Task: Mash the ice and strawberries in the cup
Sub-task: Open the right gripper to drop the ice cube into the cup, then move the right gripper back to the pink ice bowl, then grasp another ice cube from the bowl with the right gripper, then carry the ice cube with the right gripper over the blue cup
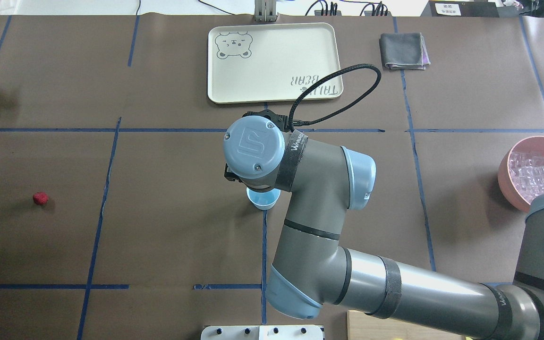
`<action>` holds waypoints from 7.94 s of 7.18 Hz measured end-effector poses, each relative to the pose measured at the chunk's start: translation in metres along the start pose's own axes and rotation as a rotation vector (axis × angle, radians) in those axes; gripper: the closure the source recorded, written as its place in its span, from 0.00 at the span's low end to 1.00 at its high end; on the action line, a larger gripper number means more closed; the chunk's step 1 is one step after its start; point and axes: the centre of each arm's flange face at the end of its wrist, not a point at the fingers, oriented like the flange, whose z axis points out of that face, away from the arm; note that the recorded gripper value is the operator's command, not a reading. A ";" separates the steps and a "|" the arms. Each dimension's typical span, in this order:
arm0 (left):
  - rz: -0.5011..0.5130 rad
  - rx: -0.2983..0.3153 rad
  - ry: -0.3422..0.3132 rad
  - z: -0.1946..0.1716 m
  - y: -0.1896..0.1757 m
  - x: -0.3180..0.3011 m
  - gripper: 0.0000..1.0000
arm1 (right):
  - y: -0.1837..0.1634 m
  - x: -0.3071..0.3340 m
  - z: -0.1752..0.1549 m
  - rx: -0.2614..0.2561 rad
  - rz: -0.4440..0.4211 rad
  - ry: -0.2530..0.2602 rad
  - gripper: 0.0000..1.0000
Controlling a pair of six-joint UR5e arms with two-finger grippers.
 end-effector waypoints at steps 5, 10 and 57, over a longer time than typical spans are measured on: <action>-0.004 -0.004 0.001 0.002 0.001 -0.002 0.00 | -0.061 0.119 0.006 -0.013 -0.147 -0.021 0.00; -0.006 -0.006 0.002 0.003 0.005 -0.002 0.00 | -0.182 0.428 -0.010 -0.170 -0.281 0.025 0.00; 0.010 0.008 0.000 -0.004 0.017 0.009 0.00 | -0.029 0.029 -0.020 -0.063 0.007 -0.082 0.97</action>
